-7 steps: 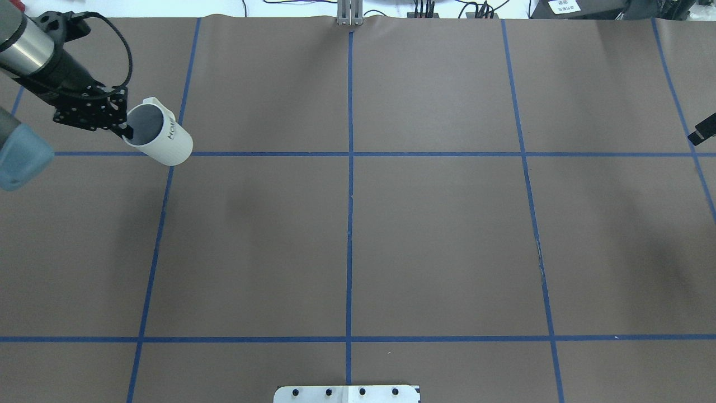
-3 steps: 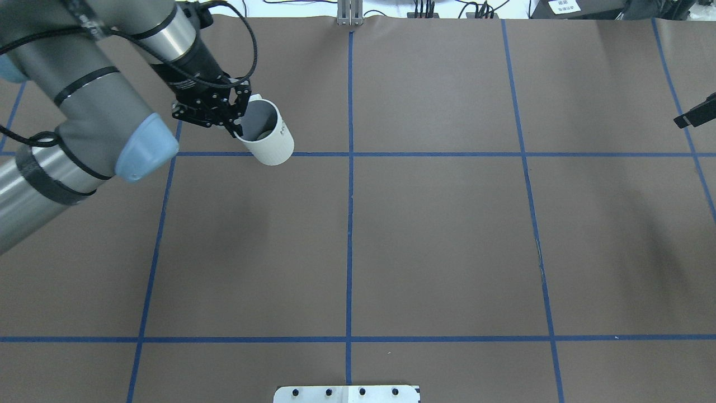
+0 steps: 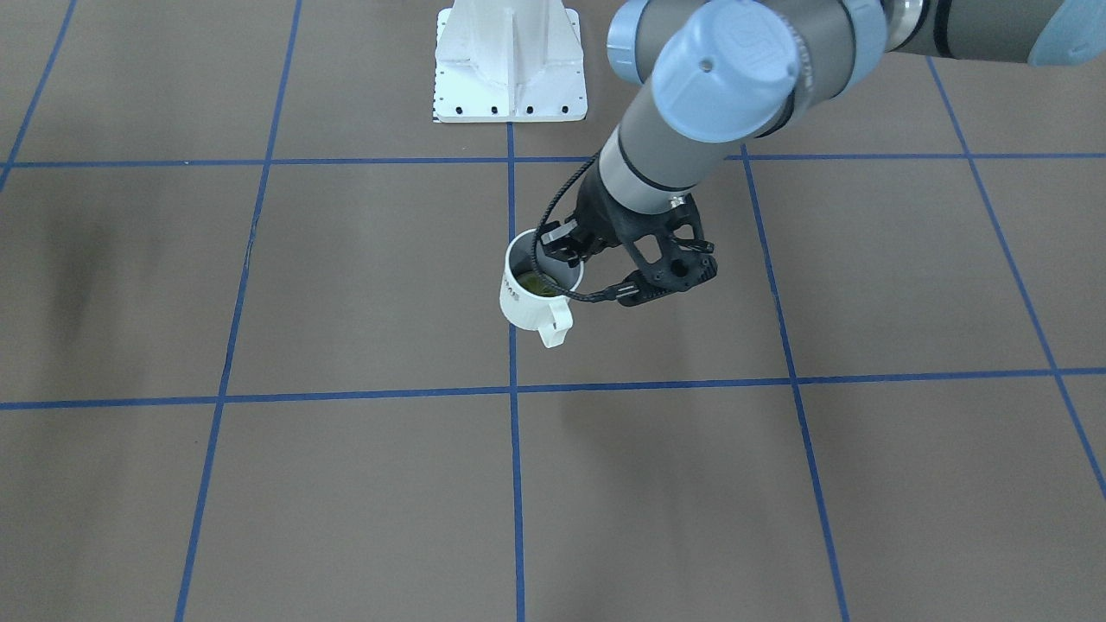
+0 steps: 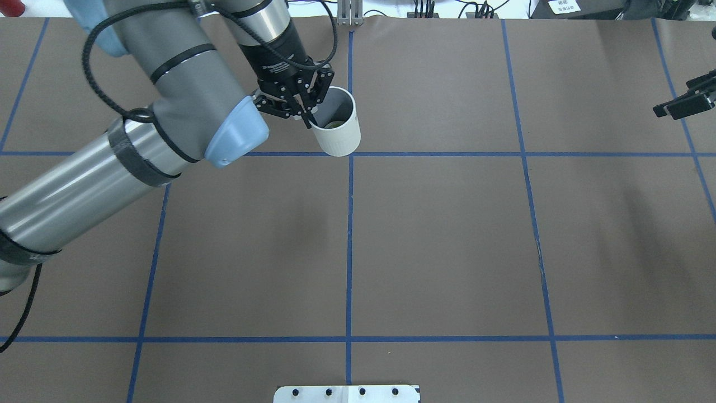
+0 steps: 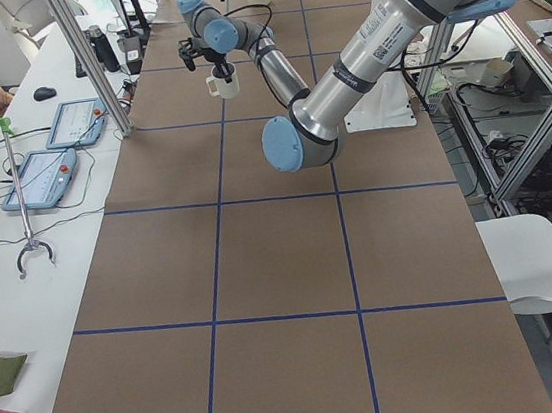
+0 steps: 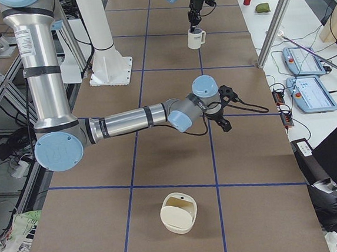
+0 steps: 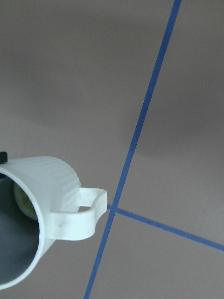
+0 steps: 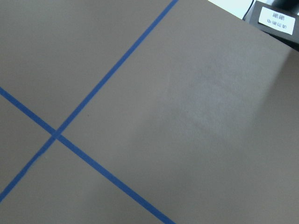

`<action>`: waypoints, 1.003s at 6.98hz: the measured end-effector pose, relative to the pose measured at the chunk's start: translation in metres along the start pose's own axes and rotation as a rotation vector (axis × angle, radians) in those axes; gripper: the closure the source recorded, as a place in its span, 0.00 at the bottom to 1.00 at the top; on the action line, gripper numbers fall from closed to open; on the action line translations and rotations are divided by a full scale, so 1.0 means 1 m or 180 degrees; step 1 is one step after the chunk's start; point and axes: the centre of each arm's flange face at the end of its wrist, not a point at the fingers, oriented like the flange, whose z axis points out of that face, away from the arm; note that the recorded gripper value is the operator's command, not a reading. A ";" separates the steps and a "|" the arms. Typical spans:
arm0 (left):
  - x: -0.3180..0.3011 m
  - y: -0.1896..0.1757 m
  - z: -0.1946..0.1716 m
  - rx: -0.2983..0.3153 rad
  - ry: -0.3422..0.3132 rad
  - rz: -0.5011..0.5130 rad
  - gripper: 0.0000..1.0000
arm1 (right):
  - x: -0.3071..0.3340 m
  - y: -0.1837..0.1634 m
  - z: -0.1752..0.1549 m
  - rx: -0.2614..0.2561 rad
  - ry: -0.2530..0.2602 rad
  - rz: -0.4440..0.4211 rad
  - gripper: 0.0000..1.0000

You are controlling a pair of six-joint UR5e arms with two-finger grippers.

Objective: Left arm hands cup to right arm to dump lemon

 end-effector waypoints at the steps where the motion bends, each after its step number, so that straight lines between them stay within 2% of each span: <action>1: 0.021 0.011 0.000 -0.0019 0.0007 -0.0111 1.00 | -0.009 -0.001 0.004 0.0237 -0.0082 0.0098 0.00; 2: 0.034 0.018 -0.003 -0.0026 0.0024 -0.0215 1.00 | -0.025 -0.004 0.012 0.0403 -0.0163 0.0287 0.00; 3: 0.046 0.026 -0.008 -0.0031 0.0049 -0.0310 1.00 | -0.045 -0.010 0.024 0.0547 -0.0172 0.0414 0.00; 5: 0.065 0.041 -0.019 -0.0048 0.0106 -0.0459 1.00 | -0.083 -0.027 0.047 0.0740 -0.0143 0.0399 0.00; 7: 0.079 0.052 -0.031 -0.0062 0.0163 -0.0641 1.00 | -0.116 -0.050 0.059 0.0888 -0.0213 0.0296 0.00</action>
